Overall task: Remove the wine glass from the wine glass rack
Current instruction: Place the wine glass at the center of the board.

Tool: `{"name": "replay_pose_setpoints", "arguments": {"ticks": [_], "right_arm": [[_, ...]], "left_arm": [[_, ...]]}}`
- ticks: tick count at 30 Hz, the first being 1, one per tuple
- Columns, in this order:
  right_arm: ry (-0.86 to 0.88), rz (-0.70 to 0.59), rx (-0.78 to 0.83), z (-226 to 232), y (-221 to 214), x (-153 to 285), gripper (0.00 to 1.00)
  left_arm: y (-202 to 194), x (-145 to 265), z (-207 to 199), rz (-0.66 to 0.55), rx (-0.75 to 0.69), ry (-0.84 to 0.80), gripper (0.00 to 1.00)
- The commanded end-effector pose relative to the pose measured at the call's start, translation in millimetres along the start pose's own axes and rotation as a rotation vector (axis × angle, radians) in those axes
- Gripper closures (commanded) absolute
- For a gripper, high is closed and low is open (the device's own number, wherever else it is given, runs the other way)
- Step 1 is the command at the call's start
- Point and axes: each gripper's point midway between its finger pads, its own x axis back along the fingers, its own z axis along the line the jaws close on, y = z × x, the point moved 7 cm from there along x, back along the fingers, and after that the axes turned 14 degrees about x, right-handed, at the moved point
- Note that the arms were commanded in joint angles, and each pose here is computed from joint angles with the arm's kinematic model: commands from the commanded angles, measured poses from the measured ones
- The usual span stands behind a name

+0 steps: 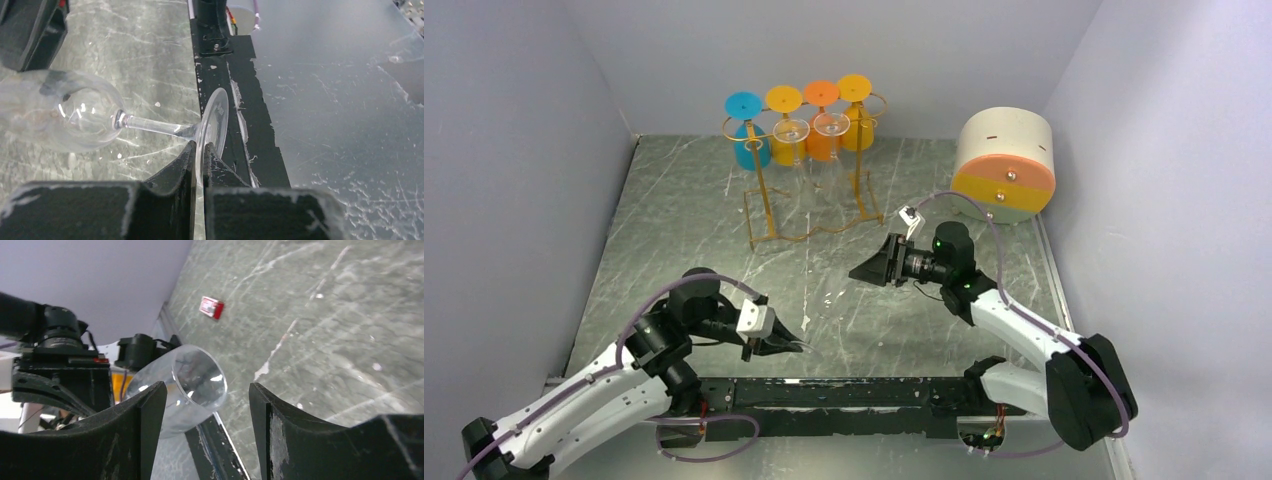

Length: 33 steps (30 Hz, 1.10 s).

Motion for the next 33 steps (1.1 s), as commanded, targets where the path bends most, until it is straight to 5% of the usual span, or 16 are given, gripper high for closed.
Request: {"name": "replay_pose_setpoints", "arguments": {"ticks": [1, 18, 25, 30, 33], "right_arm": [[0.221, -0.030, 0.070, 24, 14, 0, 0.34], [0.569, 0.147, 0.129, 62, 3, 23, 0.59], [0.642, 0.181, 0.168, 77, -1, 22, 0.50], [0.654, 0.176, 0.139, 80, 0, 23, 0.72], [0.669, 0.191, 0.143, 80, -2, 24, 0.76]], "left_arm": [[24, 0, -11, -0.052, -0.212, -0.123, 0.93], [30, 12, 2, -0.046, -0.336, 0.062, 0.93], [42, 10, 4, -0.076, -0.344, 0.073, 0.93], [40, 6, 11, -0.003, -0.312, 0.065, 0.93], [40, 4, 21, 0.007, -0.310, 0.118, 0.93]]}}
